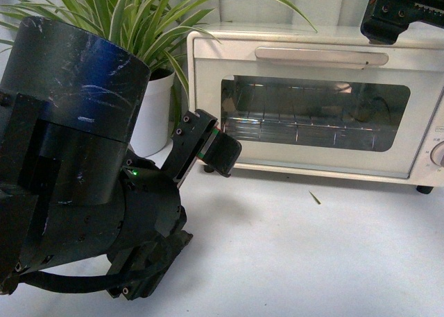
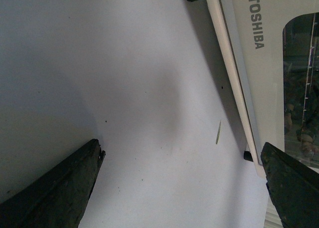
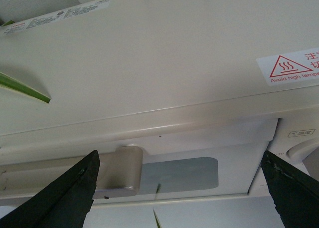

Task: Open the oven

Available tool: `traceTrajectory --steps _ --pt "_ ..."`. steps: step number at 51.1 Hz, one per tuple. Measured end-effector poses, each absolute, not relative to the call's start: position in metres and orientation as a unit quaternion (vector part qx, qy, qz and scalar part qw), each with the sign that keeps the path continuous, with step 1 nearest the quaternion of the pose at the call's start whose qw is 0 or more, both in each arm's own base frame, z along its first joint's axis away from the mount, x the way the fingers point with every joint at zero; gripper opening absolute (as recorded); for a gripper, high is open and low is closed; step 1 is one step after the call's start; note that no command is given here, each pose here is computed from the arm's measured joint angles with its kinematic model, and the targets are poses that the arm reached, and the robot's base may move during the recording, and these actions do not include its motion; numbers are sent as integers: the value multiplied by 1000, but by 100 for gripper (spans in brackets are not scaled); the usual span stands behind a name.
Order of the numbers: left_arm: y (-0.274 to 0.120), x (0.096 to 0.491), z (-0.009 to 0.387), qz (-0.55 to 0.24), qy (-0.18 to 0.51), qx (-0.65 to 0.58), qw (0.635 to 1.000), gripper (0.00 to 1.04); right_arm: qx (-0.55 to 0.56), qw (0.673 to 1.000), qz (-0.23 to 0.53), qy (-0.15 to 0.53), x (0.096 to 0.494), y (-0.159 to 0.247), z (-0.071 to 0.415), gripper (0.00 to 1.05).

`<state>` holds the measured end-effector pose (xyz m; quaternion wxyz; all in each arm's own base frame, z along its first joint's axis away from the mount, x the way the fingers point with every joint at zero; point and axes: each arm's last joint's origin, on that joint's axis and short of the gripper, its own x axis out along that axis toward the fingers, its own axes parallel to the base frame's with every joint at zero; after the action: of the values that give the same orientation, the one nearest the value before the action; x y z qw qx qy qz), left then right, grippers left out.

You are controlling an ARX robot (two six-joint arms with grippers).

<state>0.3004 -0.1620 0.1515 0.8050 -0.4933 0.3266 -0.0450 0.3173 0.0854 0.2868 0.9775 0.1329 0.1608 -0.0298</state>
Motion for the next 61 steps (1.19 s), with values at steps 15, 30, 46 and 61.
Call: traceTrajectory --steps 15,30,46,61 --pt "-161 300 151 -44 326 -494 805 98 127 975 -40 177 322 87 283 95" --pt "-160 300 151 -43 326 -494 805 98 125 972 -8 198 313 86 277 95" --pt "-157 299 150 -39 324 -495 805 98 134 969 35 203 277 77 254 95" --pt "-157 299 150 -39 324 -495 805 98 117 967 63 216 250 76 225 95"
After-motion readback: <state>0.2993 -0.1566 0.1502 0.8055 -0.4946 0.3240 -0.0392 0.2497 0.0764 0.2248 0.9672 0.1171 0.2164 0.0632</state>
